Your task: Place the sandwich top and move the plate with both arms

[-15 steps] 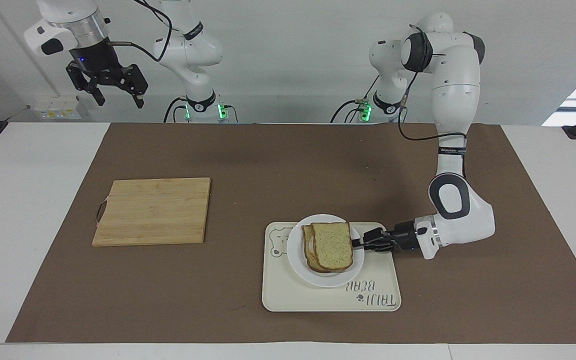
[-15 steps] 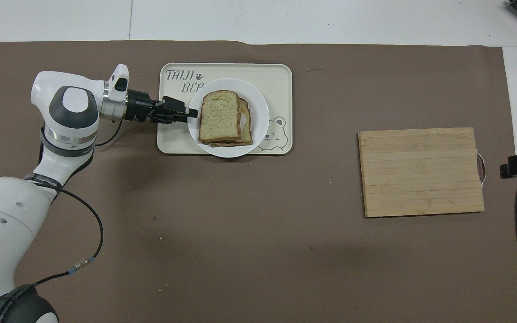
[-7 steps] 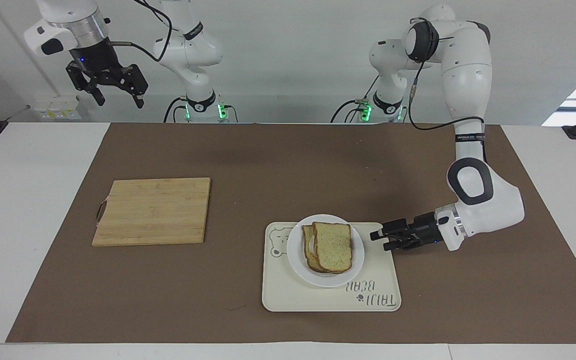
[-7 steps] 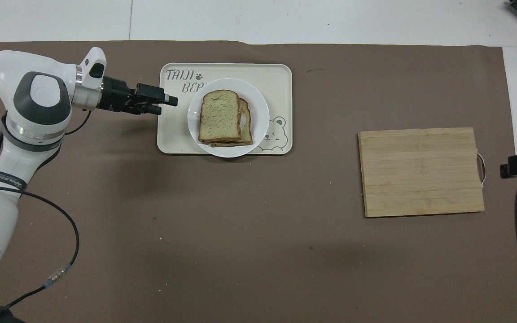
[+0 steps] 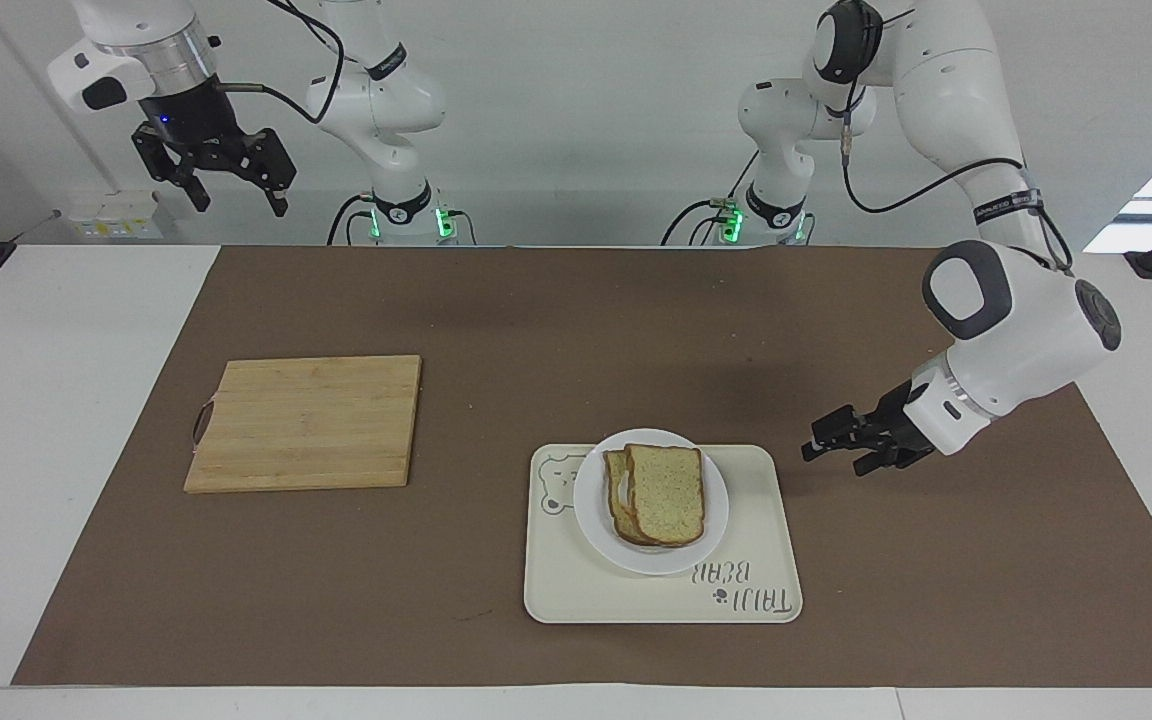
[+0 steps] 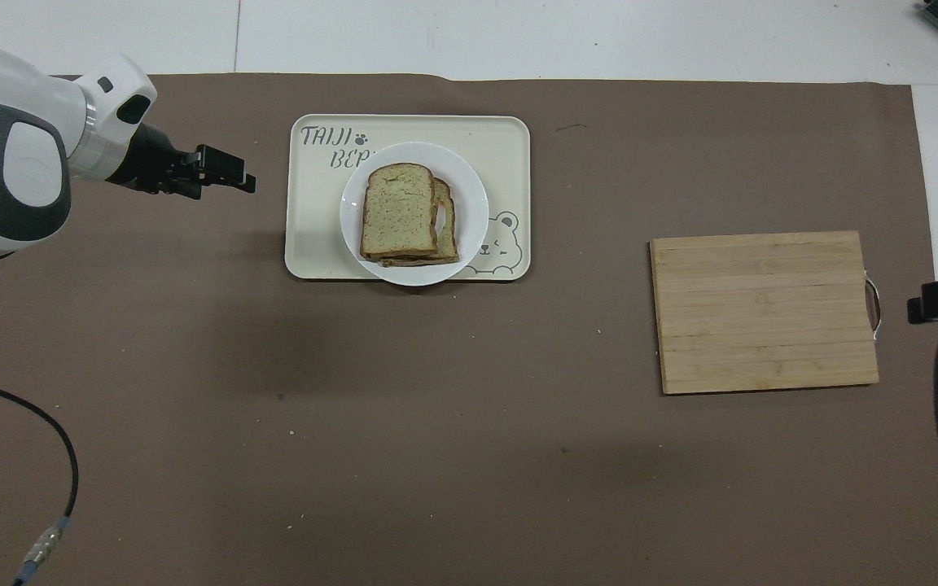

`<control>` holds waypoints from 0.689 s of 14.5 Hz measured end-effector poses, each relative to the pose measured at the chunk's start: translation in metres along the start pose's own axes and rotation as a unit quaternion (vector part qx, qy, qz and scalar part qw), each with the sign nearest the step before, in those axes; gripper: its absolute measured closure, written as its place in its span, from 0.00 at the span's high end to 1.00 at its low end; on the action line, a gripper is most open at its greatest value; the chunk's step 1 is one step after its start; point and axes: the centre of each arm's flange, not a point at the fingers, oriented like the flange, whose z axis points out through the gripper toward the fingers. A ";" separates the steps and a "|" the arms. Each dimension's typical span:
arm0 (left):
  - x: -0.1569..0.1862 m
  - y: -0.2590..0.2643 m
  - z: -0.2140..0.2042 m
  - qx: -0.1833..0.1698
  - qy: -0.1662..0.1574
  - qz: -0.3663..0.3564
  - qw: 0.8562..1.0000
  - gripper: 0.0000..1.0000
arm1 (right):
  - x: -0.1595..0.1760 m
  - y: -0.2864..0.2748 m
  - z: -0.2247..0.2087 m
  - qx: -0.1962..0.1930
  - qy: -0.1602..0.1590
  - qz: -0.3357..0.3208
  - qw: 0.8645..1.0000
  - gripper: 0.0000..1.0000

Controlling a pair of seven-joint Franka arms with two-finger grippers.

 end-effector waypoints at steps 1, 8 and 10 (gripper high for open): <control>-0.002 0.002 -0.011 0.025 0.005 -0.003 1.000 1.00 | 0.000 0.000 0.000 0.000 0.000 0.000 1.000 1.00; -0.043 0.019 -0.117 0.144 0.015 -0.009 0.989 1.00 | 0.000 0.000 0.000 0.000 0.000 0.000 1.000 1.00; -0.064 0.029 -0.158 0.148 0.025 -0.015 0.989 1.00 | 0.000 0.000 0.000 0.000 0.000 0.000 1.000 1.00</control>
